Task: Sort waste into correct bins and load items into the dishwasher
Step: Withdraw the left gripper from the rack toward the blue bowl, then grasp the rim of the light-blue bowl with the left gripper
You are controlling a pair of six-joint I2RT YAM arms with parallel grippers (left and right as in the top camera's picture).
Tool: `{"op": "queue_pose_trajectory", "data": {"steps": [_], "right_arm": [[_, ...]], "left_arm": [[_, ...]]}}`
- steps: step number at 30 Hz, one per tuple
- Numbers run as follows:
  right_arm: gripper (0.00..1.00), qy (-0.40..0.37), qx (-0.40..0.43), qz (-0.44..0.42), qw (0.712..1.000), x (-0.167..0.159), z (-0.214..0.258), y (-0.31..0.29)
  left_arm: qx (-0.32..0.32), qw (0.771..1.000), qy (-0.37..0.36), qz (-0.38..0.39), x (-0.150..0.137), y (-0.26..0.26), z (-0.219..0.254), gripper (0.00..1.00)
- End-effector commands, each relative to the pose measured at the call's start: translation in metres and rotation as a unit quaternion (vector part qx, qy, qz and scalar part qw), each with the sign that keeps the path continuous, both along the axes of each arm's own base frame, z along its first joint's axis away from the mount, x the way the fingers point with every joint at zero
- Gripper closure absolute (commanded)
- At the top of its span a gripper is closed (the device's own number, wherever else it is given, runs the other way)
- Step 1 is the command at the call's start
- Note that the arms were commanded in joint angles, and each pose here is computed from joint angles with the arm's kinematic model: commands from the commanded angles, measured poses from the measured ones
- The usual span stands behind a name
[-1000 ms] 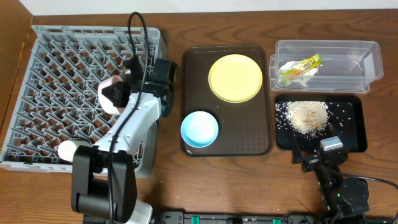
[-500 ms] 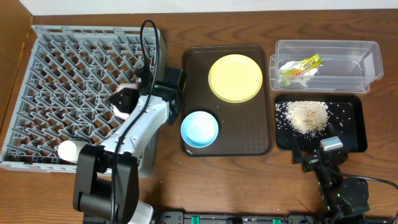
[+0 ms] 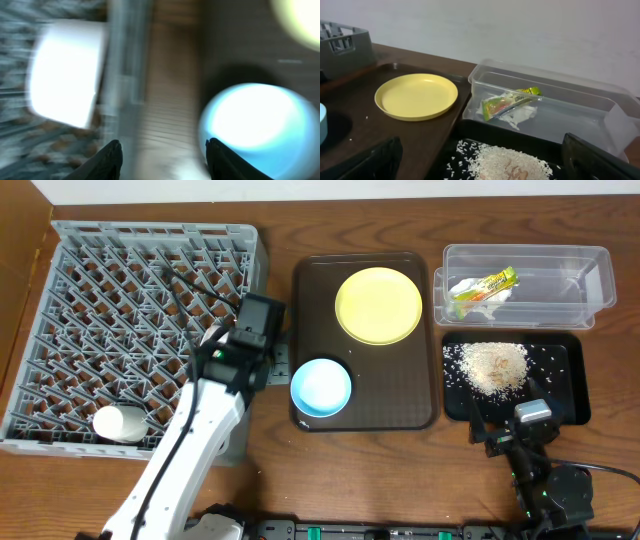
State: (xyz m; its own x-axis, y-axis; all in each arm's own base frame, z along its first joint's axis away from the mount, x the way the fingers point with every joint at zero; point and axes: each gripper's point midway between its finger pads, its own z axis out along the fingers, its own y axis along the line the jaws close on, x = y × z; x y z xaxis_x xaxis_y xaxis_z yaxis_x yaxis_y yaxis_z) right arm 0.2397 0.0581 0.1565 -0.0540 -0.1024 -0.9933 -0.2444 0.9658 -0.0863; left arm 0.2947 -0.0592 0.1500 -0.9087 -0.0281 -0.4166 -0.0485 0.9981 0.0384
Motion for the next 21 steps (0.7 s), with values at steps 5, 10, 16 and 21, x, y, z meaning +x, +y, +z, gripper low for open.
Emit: {"op": "queue_pose_trajectory", "data": {"steps": [5, 10, 16, 21], "right_arm": [[0.01, 0.003, 0.002, -0.002, 1.000, 0.000, -0.001, -0.001], [0.01, 0.003, 0.002, -0.002, 1.000, 0.000, -0.001, -0.001], [0.01, 0.002, 0.002, -0.002, 1.000, 0.000, -0.001, -0.001], [0.01, 0.003, 0.002, -0.001, 1.000, 0.000, -0.001, -0.001]], "left_arm": [[-0.121, 0.991, 0.050, -0.036, -0.006, -0.047, -0.019, 0.46], [-0.053, 0.994, 0.092, -0.010, 0.003, -0.029, -0.067, 0.46], [-0.094, 0.978, 0.184, -0.021, -0.006, -0.051, -0.118, 0.56], [-0.205, 0.951, 0.226, -0.048, -0.017, -0.091, -0.121, 0.69]]}}
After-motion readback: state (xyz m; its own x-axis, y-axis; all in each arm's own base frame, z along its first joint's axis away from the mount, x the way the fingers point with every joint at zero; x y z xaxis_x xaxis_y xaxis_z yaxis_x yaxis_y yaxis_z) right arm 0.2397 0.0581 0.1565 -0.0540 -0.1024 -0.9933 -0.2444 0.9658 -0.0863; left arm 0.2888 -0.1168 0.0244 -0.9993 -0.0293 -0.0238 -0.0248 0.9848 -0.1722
